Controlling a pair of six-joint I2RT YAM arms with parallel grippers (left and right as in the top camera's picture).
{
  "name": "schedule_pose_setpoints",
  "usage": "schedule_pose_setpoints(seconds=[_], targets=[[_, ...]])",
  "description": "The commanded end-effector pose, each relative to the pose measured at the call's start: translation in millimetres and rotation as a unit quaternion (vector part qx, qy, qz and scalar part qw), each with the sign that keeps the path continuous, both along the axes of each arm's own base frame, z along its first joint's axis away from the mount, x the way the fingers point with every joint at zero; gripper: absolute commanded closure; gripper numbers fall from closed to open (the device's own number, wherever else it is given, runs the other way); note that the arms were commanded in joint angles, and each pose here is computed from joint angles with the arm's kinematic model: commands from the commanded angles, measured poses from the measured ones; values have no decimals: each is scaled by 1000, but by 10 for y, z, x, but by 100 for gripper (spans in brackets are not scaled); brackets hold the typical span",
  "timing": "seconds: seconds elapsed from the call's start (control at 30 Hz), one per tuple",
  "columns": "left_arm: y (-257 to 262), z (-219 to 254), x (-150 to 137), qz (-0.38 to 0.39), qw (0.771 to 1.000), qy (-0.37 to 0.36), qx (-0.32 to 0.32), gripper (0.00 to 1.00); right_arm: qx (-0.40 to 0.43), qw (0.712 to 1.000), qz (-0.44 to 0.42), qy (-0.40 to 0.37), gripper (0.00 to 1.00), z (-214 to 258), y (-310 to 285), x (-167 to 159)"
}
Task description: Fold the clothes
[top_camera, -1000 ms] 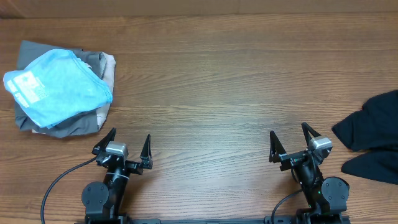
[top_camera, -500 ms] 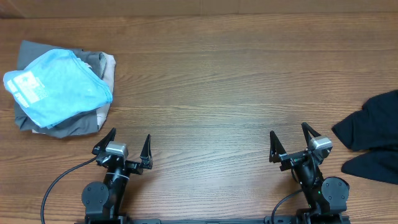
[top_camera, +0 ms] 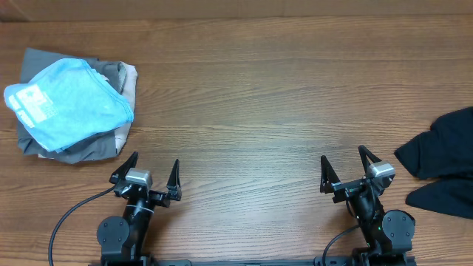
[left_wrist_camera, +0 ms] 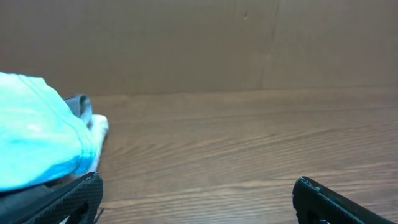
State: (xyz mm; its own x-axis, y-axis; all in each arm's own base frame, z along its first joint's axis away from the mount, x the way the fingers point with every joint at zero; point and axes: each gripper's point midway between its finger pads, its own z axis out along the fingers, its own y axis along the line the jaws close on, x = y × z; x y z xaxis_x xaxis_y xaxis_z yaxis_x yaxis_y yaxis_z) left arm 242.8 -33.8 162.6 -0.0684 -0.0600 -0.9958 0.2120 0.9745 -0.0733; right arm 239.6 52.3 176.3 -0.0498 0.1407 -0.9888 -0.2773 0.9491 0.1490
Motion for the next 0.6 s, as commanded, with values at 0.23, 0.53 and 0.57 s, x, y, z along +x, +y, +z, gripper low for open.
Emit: schedule_pose_setpoints(seconds=[0.23, 0.53, 0.57], targets=[[-103, -30, -21, -22, 991, 37, -128, 0, 0, 1000, -1, -4, 0, -11, -8, 1], [-133, -163, -6, -27, 989, 68, -131, 0, 0, 1000, -1, -4, 0, -10, -8, 1], [-144, -190, -5, -30, 988, 75, -132, 0, 1, 1000, 2, -4, 0, -9, 2, -2]])
